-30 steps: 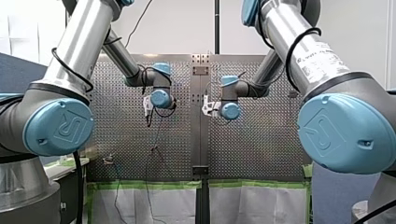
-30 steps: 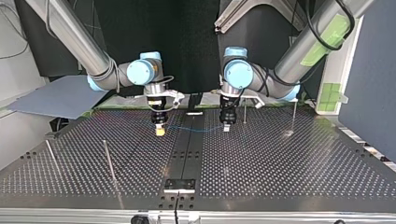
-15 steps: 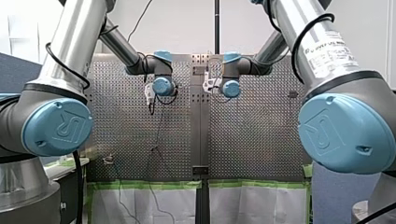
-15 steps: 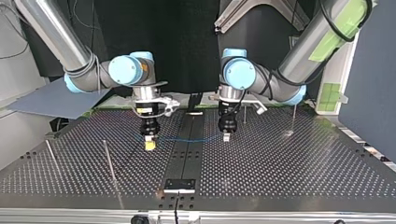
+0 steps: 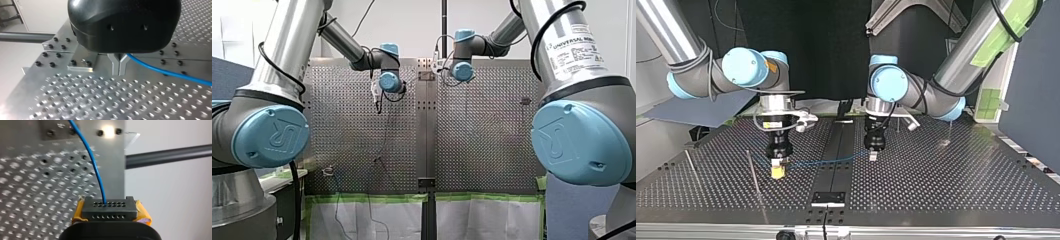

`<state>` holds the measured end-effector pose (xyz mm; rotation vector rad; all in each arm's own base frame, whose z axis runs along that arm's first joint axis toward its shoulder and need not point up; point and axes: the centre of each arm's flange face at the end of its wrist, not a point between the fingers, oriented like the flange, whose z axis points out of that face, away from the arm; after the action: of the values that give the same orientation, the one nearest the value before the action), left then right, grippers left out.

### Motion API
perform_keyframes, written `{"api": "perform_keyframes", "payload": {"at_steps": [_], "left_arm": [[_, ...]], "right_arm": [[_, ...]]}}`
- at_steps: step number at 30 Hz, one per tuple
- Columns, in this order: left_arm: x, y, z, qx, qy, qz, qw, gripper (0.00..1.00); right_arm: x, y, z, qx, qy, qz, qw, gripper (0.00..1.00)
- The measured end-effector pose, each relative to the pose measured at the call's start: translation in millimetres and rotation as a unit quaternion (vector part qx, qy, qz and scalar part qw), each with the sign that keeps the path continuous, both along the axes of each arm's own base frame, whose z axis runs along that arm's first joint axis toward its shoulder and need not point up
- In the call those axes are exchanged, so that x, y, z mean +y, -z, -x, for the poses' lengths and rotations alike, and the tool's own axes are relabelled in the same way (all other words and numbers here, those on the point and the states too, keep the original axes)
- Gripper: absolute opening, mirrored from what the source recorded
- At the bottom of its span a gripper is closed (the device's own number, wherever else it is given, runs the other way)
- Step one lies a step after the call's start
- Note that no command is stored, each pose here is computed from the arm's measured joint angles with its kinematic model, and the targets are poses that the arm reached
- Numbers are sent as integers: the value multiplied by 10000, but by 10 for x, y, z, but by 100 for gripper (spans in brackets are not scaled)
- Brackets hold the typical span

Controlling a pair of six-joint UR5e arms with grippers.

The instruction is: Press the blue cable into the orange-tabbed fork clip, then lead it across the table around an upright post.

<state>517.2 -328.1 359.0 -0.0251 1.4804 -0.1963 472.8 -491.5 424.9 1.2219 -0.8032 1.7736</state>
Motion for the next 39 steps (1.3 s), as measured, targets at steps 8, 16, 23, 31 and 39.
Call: {"api": "perform_keyframes", "payload": {"at_steps": [8,16,23,31,39], "left_arm": [[-136,-322,-25,-64,63,33,10000,0],[-266,-606,-19,-198,80,112,9997,0],[-387,-811,16,-276,178,153,9993,0],[-483,-971,46,-362,278,194,9988,0],[-543,-993,-2,-320,423,206,9984,0]], "right_arm": [[-54,-84,129,-39,140,-11,9999,0],[-134,-141,279,-48,300,-33,9995,0],[-172,-286,439,-98,433,21,9990,0],[-229,-377,633,-98,585,-45,9982,0],[-351,-377,835,-103,762,-138,9969,0]]}}
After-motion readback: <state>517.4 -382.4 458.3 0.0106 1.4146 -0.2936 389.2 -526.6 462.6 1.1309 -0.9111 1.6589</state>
